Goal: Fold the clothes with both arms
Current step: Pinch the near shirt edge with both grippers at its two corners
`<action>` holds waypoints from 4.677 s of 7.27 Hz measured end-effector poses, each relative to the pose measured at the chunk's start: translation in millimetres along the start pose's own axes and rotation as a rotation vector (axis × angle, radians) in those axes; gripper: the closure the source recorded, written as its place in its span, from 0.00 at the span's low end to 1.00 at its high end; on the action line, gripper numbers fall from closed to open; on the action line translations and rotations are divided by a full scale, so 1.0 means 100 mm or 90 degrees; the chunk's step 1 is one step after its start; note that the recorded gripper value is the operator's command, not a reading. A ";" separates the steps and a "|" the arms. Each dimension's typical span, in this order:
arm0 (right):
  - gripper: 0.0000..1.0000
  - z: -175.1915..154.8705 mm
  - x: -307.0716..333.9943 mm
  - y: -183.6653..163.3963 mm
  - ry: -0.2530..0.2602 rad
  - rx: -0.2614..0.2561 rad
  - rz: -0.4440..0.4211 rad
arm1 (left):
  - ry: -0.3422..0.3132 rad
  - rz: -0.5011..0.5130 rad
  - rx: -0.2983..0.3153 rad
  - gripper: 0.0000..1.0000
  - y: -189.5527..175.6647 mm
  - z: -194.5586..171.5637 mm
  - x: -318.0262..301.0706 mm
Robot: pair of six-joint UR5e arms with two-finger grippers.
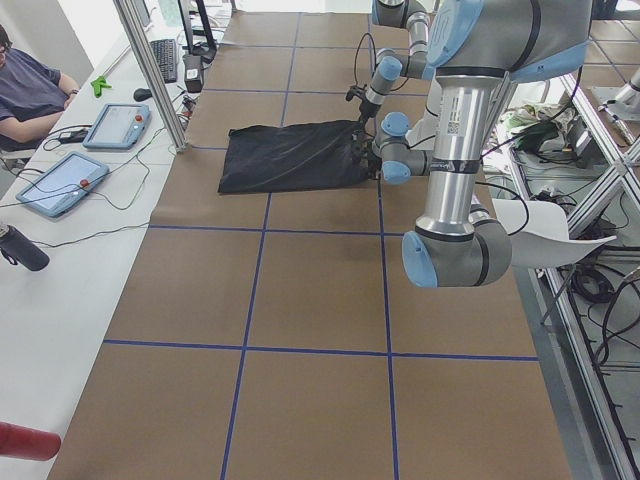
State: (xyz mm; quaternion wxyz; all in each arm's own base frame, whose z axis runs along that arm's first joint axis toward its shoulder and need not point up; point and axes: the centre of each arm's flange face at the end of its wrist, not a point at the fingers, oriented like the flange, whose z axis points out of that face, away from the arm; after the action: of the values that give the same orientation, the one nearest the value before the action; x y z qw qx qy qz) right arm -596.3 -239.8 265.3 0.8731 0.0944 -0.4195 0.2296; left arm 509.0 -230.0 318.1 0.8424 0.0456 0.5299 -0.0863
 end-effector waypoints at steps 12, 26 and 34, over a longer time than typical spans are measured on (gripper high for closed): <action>0.00 -0.12 -0.06 -0.48 -0.016 0.029 0.016 | 0.004 0.000 0.002 1.00 -0.02 -0.02 0.02; 1.00 0.26 -0.13 -0.24 0.048 0.035 -0.043 | 0.002 0.000 0.002 1.00 -0.02 -0.02 0.01; 1.00 -0.19 -0.24 -0.45 0.002 0.030 -0.024 | 0.021 0.004 -0.001 1.00 -0.05 -0.18 0.08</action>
State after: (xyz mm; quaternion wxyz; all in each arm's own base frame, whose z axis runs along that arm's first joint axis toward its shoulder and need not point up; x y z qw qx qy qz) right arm -574.5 -280.2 235.5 0.8756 0.1225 -0.4108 0.2228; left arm 495.3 -232.2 302.8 0.8337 0.0481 0.5440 -0.0825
